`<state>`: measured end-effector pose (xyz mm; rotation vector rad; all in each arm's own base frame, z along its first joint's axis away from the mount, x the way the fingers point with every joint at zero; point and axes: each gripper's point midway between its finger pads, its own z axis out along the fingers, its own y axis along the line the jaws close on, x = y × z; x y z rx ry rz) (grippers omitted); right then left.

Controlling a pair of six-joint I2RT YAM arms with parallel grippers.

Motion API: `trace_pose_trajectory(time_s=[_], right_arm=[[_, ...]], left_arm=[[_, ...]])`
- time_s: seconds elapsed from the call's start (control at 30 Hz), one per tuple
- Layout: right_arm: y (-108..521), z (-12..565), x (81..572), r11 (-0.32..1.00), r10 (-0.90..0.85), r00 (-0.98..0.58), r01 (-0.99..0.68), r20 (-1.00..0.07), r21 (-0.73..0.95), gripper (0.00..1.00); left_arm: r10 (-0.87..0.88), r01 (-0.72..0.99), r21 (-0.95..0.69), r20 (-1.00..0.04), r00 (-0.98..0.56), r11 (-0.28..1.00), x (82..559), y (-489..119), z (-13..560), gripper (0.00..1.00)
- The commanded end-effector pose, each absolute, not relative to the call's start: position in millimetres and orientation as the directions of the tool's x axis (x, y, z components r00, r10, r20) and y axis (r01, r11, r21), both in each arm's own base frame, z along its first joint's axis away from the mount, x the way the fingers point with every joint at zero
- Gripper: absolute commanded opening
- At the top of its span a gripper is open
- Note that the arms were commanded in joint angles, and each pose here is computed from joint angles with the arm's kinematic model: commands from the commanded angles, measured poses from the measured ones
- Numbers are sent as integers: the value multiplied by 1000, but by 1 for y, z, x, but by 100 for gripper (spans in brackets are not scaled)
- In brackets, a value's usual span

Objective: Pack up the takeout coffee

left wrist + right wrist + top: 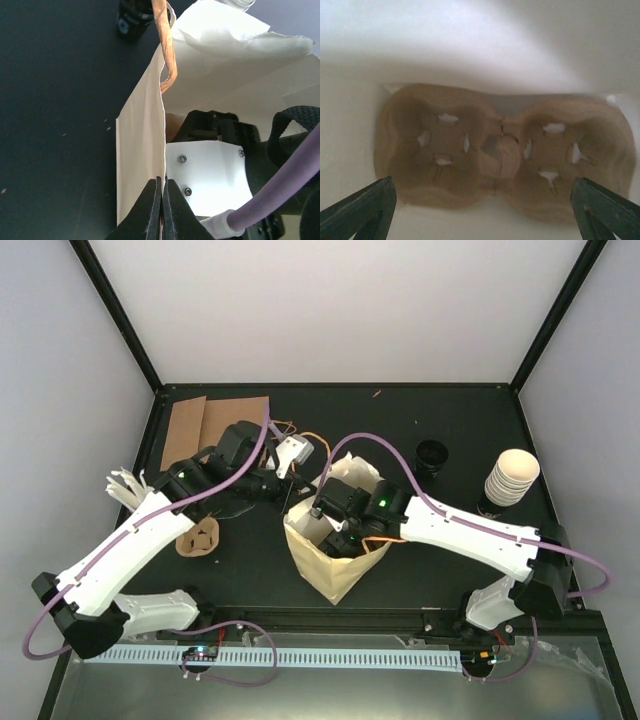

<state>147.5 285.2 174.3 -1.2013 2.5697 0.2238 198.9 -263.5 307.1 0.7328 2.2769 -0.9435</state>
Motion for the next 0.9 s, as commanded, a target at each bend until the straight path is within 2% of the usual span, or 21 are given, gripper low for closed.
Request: trace_pose_trajectory(time_s=[0.0,0.33,0.47,0.57,0.8,0.87], right_arm=[[299,172,142,606,-734,-590,-793,-337,69,97],[288,148,126,590,-763,-595,-801,-251,104,97],[286,150,125,595,-757,-600,-797,-258,106,98],[287,162,130,604,-741,-601,-791,-300,95,98],[299,222,161,655,-645,-580,-755,-498,30,99],[301,234,164,658,-632,-572,-753,-523,29,98]], left_arm=[[365,692,-282,-686,-630,664,204,-252,299,2],[378,703,-168,-745,-550,691,213,-246,315,2],[401,699,-110,-751,-524,707,215,-243,311,1],[434,704,-86,-733,-523,705,213,-243,301,2],[454,731,-98,-726,-517,675,203,-248,296,2],[461,732,-94,-721,-518,675,202,-248,295,2]])
